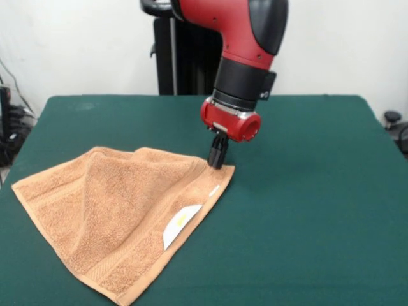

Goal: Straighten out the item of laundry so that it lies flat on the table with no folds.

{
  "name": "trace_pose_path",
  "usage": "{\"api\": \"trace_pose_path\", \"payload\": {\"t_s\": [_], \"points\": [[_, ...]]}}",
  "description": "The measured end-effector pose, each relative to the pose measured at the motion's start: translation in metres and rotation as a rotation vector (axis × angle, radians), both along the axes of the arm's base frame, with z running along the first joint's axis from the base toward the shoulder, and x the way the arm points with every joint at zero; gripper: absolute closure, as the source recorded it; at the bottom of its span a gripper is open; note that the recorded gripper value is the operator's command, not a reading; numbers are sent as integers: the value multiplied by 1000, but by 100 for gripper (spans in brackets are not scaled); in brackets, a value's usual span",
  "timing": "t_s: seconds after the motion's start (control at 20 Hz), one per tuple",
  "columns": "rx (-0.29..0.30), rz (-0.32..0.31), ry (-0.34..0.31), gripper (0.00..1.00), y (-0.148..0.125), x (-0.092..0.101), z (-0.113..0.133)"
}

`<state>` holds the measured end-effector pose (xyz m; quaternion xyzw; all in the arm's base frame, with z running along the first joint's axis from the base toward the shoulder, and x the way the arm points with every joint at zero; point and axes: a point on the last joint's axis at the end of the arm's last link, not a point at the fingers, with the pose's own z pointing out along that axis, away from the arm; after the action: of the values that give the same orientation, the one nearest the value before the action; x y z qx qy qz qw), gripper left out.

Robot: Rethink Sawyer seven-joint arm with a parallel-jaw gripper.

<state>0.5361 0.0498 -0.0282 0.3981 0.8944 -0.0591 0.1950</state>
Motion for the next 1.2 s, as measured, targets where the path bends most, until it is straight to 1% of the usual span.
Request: {"api": "trace_pose_path", "payload": {"t_s": [0.1, 0.3, 0.55, 0.9, 1.2], "points": [[-2, 11, 2, 100, -1, -1, 1], [-8, 62, 14, 100, -3, -5, 9], [-18, 93, 35, 100, -7, -13, 9], [-19, 103, 56, 100, -8, -20, 3], [-21, 108, 47, 100, -6, -15, 4]]}}
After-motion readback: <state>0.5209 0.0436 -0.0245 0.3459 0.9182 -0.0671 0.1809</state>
